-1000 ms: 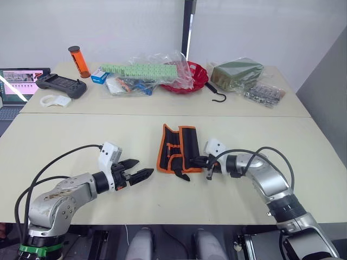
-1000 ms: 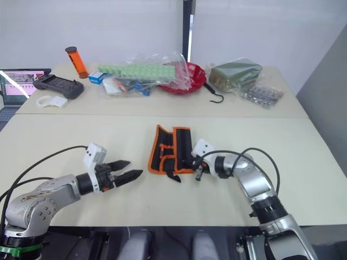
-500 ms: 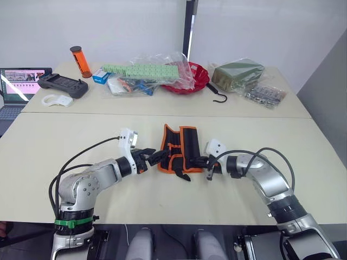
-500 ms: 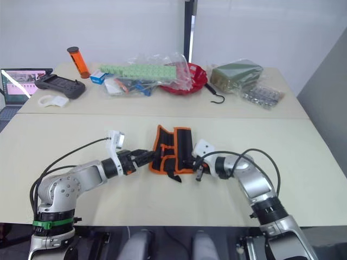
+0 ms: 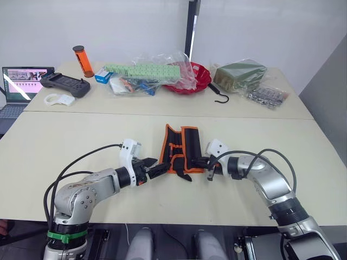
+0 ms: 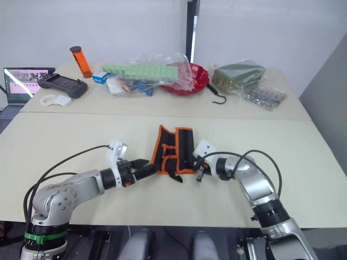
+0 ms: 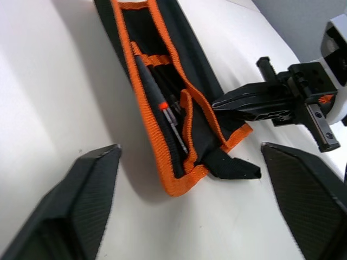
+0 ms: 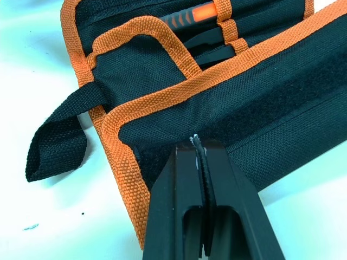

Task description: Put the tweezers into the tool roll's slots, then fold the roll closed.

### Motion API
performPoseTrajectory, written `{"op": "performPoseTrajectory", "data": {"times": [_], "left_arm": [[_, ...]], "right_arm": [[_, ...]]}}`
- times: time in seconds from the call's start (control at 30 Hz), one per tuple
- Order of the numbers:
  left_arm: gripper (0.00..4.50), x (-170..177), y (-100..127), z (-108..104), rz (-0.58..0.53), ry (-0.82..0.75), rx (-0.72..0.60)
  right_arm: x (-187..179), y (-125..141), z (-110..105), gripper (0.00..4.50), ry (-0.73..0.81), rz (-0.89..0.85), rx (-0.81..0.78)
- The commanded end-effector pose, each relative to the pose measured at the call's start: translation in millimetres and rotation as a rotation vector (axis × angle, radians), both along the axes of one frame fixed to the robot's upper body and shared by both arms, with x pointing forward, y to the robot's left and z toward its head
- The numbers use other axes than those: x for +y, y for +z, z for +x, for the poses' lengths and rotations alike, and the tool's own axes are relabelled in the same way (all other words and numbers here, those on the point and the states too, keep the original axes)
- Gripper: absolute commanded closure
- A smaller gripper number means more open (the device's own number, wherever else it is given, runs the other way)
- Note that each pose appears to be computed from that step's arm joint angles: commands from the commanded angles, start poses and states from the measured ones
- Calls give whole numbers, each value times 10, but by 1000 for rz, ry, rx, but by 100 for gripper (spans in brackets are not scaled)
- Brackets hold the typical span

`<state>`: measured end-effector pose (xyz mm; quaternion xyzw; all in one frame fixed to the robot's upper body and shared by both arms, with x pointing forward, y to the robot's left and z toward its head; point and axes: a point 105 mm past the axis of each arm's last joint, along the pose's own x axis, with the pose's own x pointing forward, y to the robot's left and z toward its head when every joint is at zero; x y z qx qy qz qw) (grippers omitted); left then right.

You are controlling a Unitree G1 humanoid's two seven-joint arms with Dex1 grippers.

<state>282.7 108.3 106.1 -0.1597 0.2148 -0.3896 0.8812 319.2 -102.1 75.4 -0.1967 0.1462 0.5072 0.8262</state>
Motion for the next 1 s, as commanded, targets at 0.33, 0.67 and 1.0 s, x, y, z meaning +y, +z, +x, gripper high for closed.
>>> {"op": "performPoseTrajectory", "data": {"times": [0.33, 0.67, 1.0], "left_arm": [[446, 5, 56, 145, -19, 40, 3], [446, 178, 61, 282, 39, 92, 26], [446, 467, 286, 519, 97, 94, -55]], "right_arm": [[-127, -341, -110, 450, -39, -89, 133], [-60, -201, -102, 450, -20, -57, 102], [258, 188, -73, 450, 27, 8, 56]]}}
